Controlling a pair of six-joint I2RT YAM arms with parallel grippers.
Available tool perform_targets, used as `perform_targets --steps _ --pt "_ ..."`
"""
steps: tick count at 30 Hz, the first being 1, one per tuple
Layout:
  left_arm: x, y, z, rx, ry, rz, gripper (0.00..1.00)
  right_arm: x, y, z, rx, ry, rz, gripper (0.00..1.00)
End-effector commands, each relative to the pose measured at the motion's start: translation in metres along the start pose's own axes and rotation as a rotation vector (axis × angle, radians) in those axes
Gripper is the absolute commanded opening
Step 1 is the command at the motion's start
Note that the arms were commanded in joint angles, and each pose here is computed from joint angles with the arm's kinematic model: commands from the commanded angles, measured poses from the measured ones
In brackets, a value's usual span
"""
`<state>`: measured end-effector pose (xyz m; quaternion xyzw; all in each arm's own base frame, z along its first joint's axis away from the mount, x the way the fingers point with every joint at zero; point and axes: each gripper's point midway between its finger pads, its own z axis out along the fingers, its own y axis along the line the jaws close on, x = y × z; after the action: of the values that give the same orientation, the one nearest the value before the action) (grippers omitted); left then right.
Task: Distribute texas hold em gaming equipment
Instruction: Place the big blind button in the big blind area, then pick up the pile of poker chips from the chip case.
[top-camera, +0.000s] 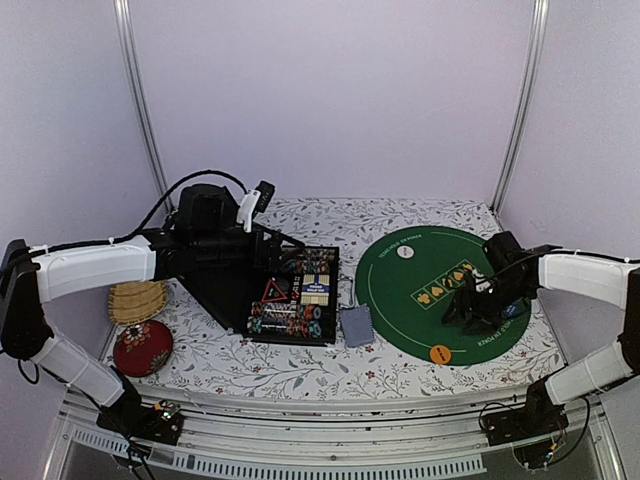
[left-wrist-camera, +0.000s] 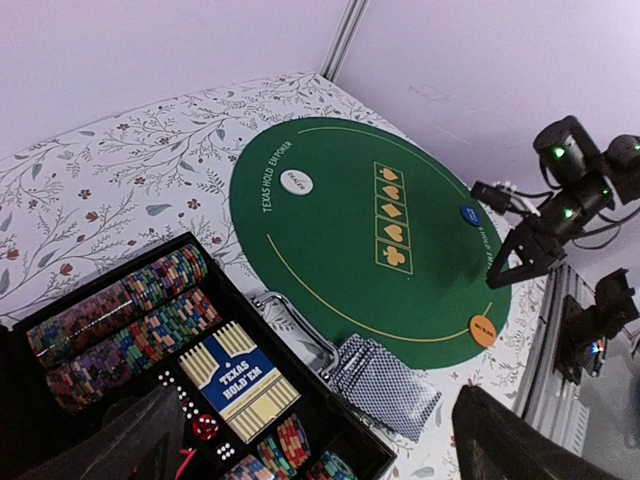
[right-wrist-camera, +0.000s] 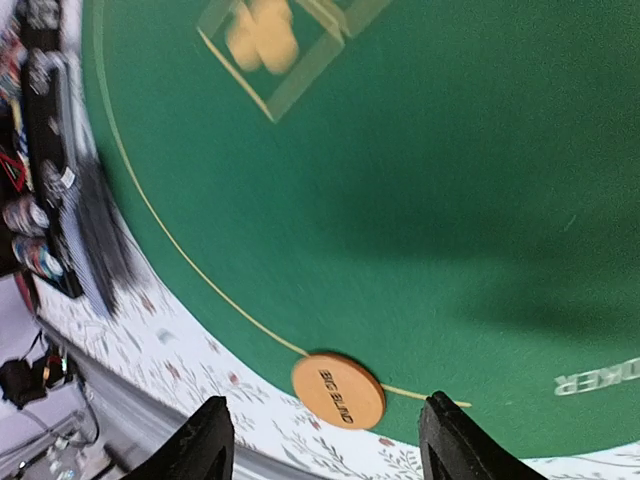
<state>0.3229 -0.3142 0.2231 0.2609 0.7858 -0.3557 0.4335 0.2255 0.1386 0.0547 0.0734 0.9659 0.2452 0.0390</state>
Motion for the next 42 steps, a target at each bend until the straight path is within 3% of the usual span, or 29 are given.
perform_targets --steps 1,8,12,23,30,32,36,42 --pt "-0.011 -0.002 -0.003 -0.021 -0.025 0.024 0.96 -0.039 0.024 -0.036 0.119 -0.194 -0.117 0.68" --pt "-0.013 0.014 -0.004 -0.116 -0.014 -0.009 0.96 -0.054 0.102 -0.034 0.208 -0.317 -0.386 0.78" --pt "-0.009 0.019 -0.005 -0.147 0.003 -0.022 0.96 -0.056 0.135 -0.023 0.221 -0.353 -0.495 0.99" --pt "0.006 0.033 0.000 -0.204 0.053 -0.071 0.96 -0.047 0.183 0.001 0.055 -0.317 -0.615 0.99" --pt "0.057 0.024 0.016 -0.244 0.228 -0.090 0.85 -0.040 0.194 0.010 0.013 -0.297 -0.634 0.99" --pt "0.070 0.019 0.015 -0.237 0.269 -0.102 0.85 -0.035 0.205 0.012 -0.041 -0.282 -0.640 1.00" --pt "0.080 0.034 0.004 -0.320 0.257 -0.130 0.85 -0.006 0.248 0.024 -0.247 -0.190 -0.669 0.91" --pt "0.070 0.044 -0.003 -0.368 0.208 -0.153 0.87 0.022 0.273 0.084 -0.098 -0.132 -0.721 0.85"
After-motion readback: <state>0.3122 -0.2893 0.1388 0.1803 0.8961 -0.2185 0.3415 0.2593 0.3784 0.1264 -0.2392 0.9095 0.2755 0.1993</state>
